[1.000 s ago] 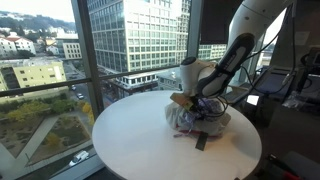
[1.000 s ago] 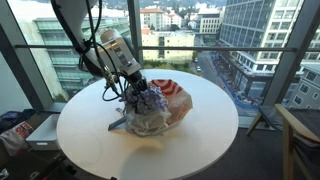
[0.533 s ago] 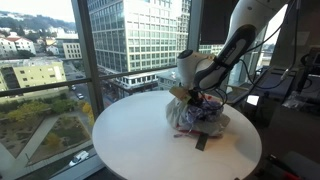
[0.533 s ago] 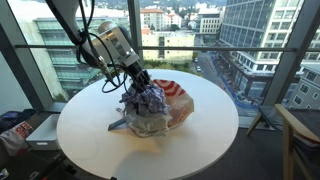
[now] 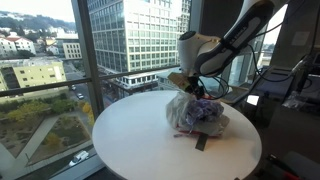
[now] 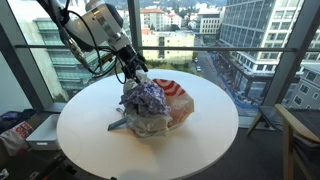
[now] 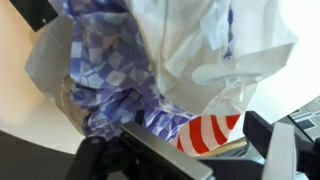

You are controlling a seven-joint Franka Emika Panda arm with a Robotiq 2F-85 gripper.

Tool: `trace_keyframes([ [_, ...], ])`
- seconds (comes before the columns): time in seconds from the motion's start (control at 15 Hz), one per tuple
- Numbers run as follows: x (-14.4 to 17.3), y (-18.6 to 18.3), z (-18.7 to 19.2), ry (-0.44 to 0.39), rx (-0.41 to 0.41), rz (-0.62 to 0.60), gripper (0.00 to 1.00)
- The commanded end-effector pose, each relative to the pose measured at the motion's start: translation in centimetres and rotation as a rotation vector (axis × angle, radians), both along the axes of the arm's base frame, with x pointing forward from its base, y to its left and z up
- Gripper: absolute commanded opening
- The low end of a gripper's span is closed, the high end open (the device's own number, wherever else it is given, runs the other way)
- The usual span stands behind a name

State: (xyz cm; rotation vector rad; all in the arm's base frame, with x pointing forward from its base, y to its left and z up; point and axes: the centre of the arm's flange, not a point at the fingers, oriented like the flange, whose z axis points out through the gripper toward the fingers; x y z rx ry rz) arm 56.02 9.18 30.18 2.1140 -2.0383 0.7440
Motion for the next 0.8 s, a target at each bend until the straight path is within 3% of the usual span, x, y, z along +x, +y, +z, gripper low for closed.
trace_keyframes([
  [0.0, -1.0, 0.2, 0.2, -0.057, 0.181, 0.022, 1.0],
  [0.4, -2.2, 0.7, -3.6, -0.103, 0.22, 0.171, 1.0],
  [0.73, -3.0, 2.4, -3.9, -0.211, 0.241, 0.321, 1.0],
])
